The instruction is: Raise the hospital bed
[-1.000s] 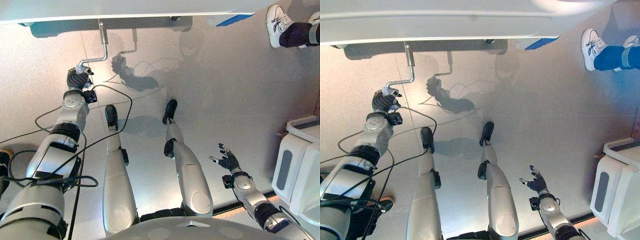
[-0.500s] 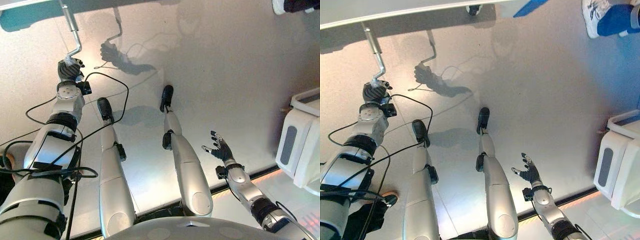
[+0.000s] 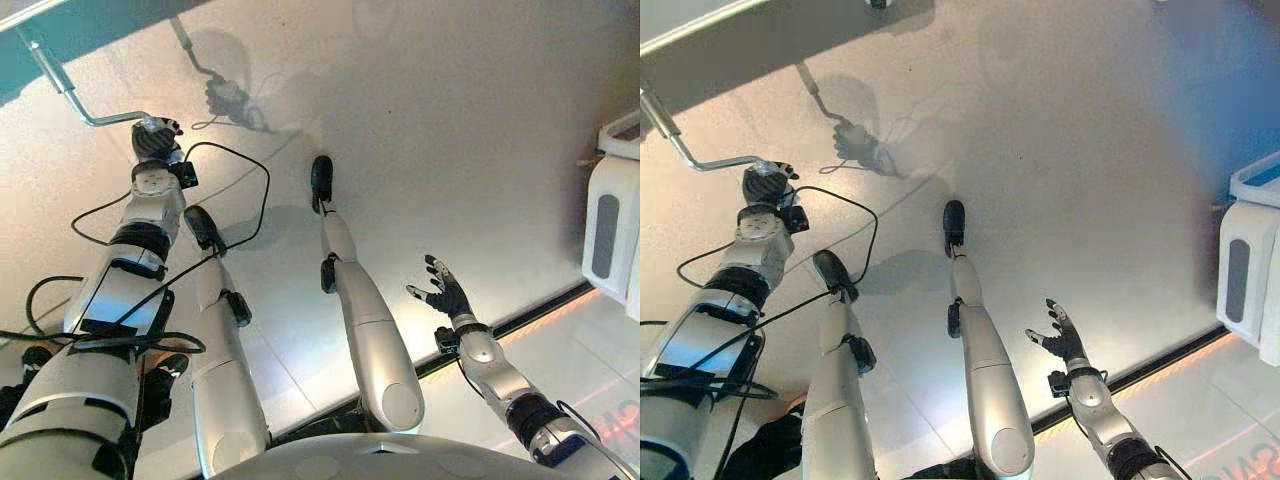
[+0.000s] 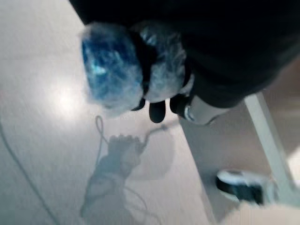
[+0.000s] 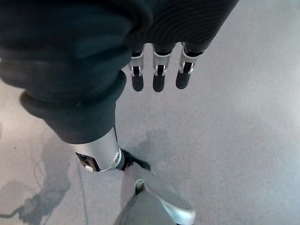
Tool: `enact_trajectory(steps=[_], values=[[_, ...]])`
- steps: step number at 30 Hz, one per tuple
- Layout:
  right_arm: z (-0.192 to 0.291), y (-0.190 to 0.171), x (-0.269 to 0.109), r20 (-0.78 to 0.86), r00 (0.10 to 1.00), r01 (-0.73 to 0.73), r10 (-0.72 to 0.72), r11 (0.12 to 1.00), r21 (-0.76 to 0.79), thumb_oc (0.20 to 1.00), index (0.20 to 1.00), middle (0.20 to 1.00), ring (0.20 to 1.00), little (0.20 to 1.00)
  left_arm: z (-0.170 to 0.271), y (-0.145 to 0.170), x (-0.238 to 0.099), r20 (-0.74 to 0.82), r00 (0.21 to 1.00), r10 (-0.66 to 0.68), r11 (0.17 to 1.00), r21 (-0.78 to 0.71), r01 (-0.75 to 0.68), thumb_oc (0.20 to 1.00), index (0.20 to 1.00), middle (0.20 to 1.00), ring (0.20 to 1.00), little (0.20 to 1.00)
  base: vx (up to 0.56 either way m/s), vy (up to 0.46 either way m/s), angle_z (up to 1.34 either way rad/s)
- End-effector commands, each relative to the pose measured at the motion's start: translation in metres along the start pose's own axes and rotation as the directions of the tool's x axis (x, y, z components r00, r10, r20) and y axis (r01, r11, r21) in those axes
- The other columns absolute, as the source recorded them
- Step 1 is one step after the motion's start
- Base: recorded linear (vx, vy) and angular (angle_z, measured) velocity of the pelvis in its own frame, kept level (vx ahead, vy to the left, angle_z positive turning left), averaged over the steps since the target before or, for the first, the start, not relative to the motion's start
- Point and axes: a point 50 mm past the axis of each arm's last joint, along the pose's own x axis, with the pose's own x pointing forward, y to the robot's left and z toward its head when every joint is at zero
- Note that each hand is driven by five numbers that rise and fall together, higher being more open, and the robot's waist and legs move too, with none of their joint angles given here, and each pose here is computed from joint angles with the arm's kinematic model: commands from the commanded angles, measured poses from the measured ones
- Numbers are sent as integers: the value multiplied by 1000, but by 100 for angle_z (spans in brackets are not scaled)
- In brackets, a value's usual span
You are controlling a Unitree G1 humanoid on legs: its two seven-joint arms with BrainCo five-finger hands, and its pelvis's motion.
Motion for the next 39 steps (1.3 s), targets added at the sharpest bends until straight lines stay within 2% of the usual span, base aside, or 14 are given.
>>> enact_trajectory(steps=[1, 14, 21, 24, 25, 28, 39], values=[[0, -15, -5, 15, 1000, 16, -15, 999, -35, 1000, 1000, 1000, 1000, 1000, 51, -13, 4, 199, 978, -63, 998, 29, 58, 200, 200, 200, 200, 200, 13, -55, -18], [-12, -25, -13, -25, 999, 36, -38, 997, -75, 1000, 1000, 1000, 1000, 1000, 53, -57, -15, 255, 947, -197, 976, -44, 215, 200, 200, 200, 200, 200, 4, -51, -14], [-27, -30, -16, -100, 992, 64, -73, 994, -94, 1000, 1000, 1000, 1000, 1000, 33, -85, -38, 254, 916, -310, 936, -89, 341, 200, 200, 200, 200, 200, -9, -11, 2], [-27, -30, -16, -101, 992, 63, -73, 994, -94, 1000, 1000, 1000, 1000, 1000, 32, -85, -38, 254, 916, -310, 936, -89, 341, 200, 200, 200, 200, 200, -10, -1, 7], [-34, -33, -18, -138, 987, 74, -87, 993, -94, 1000, 1000, 1000, 1000, 1000, 19, -87, -49, 251, 903, -348, 918, -104, 382, 200, 200, 200, 200, 200, -24, -1, 6], [-38, -33, -19, -157, 983, 76, -90, 993, -94, 1000, 1000, 1000, 1000, 1000, 9, -87, -55, 242, 901, -360, 912, -112, 395, 200, 200, 200, 200, 200, -16, 8, 10], [-60, -38, -28, -270, 955, 99, -125, 989, -109, 1000, 1000, 1000, 1000, 1000, -21, -68, -79, 232, 887, -398, 883, -166, 440, 200, 200, 200, 200, 200, 4, 30, 12]])
